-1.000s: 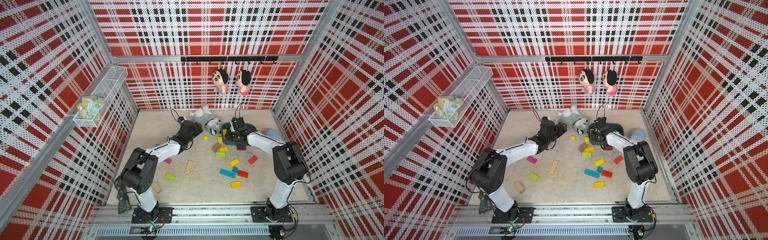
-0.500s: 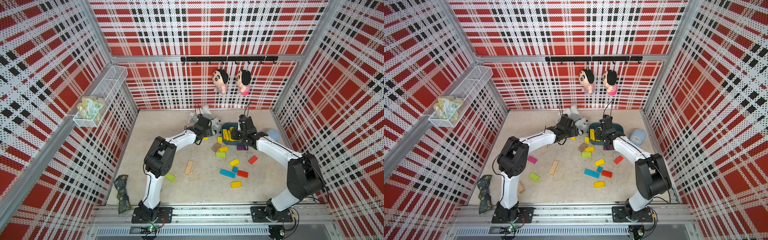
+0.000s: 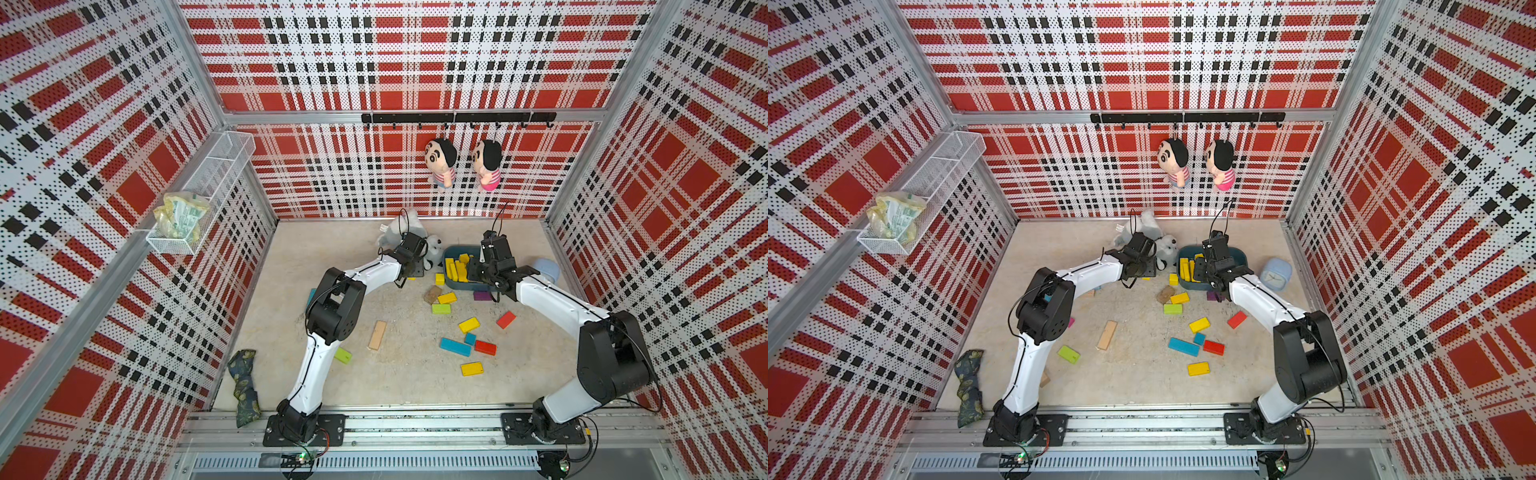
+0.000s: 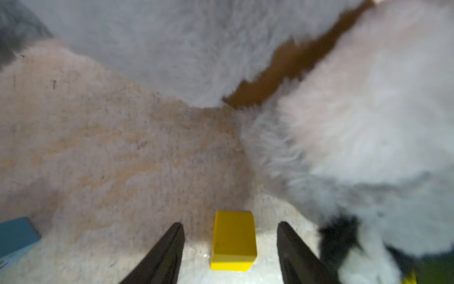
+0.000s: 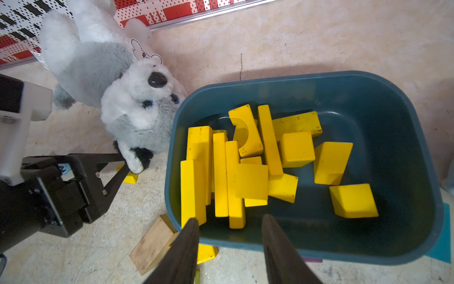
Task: Pick out the yellow building blocks
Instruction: Pick up the building block from the center of the board.
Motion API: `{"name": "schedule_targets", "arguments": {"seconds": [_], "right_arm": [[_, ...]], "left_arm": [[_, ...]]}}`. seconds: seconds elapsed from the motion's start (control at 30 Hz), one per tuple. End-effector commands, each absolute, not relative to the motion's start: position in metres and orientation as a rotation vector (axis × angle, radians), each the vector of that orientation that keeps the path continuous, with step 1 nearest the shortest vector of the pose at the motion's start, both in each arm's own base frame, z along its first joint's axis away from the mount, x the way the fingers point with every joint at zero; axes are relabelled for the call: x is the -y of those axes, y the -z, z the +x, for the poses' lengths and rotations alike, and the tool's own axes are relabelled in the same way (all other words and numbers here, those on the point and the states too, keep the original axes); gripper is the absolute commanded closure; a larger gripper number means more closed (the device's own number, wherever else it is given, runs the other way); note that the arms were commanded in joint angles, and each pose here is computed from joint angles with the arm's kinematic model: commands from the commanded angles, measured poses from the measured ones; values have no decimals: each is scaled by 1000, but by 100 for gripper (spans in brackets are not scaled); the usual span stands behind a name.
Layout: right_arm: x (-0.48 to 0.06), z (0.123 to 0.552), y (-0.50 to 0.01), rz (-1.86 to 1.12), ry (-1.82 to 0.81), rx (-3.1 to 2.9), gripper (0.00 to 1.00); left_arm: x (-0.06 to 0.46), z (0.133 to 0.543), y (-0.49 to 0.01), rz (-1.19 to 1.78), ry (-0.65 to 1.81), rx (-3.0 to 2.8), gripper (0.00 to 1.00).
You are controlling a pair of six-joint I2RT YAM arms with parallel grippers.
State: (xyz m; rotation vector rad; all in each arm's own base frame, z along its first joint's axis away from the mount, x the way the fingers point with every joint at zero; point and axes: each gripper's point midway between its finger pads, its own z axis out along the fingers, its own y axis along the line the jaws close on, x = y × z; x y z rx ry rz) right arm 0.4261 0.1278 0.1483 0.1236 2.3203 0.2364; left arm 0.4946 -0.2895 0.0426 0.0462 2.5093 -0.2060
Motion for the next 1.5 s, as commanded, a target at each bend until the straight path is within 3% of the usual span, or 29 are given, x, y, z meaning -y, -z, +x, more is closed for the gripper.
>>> {"name": "schedule_targets", "arguments": {"seconds": [0.0, 0.17, 0.67, 1.0, 1.23, 1.47], "right_arm": [[-120, 427, -159, 135, -225, -2286, 54], [-121, 427, -158, 136, -230, -2289, 54], [-118, 424, -158, 137, -227, -2293, 54], [-112, 419, -159, 161, -215, -2285, 54], [-107, 416, -161, 183, -205, -2276, 54], [-98, 413, -164, 207, -186, -2264, 54]], "left_arm": [[294, 491, -35, 92, 163, -2532, 36], [293, 485, -26, 123, 123, -2551, 37], [292, 479, -7, 187, 23, -2574, 51], [286, 477, -9, 198, -12, -2575, 69], [280, 478, -48, 153, -6, -2512, 77], [305, 457, -131, 169, 136, -2391, 78]]}}
